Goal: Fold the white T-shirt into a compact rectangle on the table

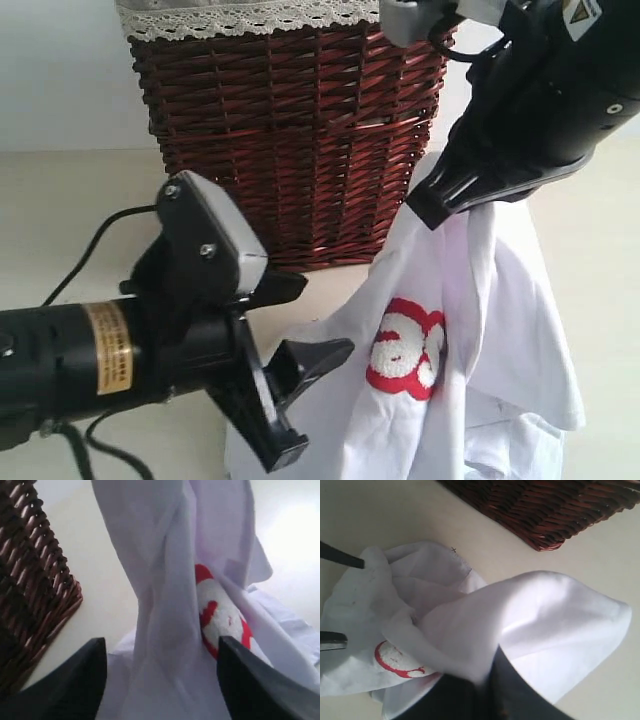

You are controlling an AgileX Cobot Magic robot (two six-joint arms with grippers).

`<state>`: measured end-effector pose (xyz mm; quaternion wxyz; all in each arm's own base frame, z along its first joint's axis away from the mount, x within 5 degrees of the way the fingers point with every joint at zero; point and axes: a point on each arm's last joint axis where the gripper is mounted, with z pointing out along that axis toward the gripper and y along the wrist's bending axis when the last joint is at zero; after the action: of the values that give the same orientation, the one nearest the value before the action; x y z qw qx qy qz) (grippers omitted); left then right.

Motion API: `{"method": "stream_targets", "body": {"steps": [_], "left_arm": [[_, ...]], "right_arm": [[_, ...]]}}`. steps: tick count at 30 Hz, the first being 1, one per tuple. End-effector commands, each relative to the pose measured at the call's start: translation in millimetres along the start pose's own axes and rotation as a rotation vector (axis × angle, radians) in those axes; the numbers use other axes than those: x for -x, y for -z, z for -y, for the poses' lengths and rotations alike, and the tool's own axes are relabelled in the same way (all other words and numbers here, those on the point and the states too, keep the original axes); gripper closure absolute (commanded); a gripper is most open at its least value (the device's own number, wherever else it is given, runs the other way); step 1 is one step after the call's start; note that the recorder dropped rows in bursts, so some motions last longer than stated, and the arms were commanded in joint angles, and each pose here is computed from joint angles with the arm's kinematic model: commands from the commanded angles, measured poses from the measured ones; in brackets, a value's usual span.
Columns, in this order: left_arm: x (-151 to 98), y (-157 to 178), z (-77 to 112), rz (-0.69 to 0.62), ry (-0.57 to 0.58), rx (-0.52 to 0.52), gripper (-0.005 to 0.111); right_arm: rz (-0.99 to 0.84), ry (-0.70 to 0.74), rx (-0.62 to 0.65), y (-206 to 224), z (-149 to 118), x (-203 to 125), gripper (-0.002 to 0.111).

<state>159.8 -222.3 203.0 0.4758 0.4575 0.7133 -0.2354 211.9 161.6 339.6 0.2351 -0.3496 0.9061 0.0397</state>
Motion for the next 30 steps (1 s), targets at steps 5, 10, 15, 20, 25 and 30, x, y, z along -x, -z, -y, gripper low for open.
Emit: {"method": "stream_targets", "body": {"steps": [5,10,15,20,25,30], "left_arm": [[27.7,-24.7,1.4,0.091,-0.067,-0.064,0.045],[7.7,-40.7,-5.0,-0.018,-0.119,-0.066,0.045],[-6.3,-41.0,-23.9,-0.127,-0.059,0.004,0.049],[-21.5,-36.5,-28.8,-0.308,-0.085,0.046,0.089],[-26.9,-29.4,-31.8,-0.410,-0.110,0.076,0.107],[-6.9,-1.6,-38.1,-0.427,-0.135,0.148,0.107]], "right_arm": [[-0.007,0.011,-0.006,3.9,0.7,-1.3,0.108],[-0.009,0.013,-0.010,3.9,1.0,-1.5,0.108],[-0.009,0.013,-0.010,3.9,1.0,-1.5,0.108],[-0.008,0.014,-0.012,3.9,1.2,-1.5,0.108],[-0.012,0.020,-0.022,3.9,2.2,-1.8,0.108],[-0.078,-0.003,-0.158,5.3,14.4,-7.8,0.108]]}}
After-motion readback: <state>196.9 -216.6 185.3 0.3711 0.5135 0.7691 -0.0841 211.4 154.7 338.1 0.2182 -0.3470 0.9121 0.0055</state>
